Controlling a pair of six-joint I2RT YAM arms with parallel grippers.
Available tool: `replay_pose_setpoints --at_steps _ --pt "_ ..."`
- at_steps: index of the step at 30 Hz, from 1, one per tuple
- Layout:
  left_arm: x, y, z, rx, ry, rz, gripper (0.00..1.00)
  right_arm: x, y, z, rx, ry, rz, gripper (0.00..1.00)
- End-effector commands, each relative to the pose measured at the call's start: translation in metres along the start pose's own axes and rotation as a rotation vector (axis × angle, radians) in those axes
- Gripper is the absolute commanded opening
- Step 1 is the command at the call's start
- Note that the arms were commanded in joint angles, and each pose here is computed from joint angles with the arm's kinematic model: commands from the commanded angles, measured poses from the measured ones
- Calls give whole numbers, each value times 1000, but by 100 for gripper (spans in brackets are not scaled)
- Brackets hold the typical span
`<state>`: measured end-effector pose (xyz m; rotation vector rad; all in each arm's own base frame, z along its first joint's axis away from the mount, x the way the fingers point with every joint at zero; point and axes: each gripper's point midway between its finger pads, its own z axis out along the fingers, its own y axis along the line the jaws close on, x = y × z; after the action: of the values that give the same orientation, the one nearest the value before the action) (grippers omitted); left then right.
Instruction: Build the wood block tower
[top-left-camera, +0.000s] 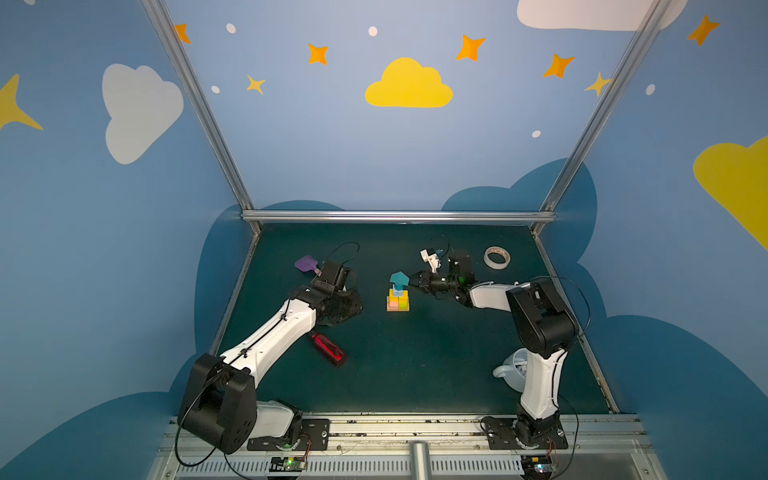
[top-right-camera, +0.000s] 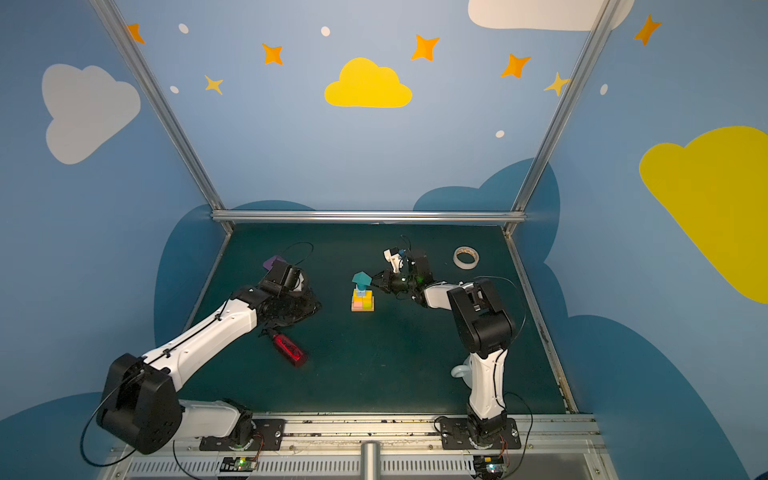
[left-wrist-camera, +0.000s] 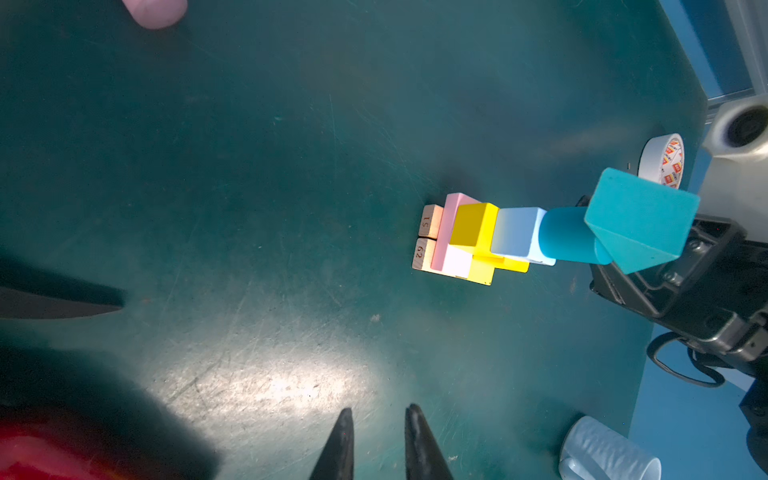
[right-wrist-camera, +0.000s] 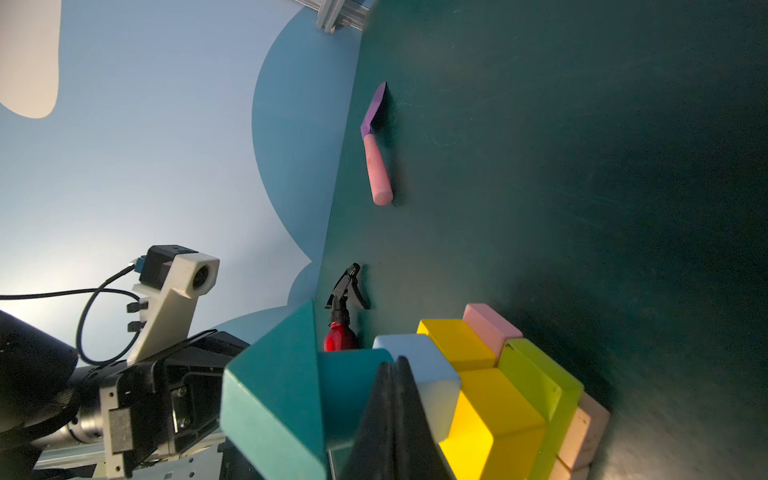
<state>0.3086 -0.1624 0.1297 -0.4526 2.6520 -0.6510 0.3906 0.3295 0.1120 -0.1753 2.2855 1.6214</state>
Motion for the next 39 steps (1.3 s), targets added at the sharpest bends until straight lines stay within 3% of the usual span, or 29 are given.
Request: replay_pose_setpoints --at_steps 1,39 --pt "1 2 -2 -12 -2 12 23 -5 7 4 -25 0 -21 0" --pt "4 5 -3 -17 3 14 23 -3 6 7 -30 9 -20 0"
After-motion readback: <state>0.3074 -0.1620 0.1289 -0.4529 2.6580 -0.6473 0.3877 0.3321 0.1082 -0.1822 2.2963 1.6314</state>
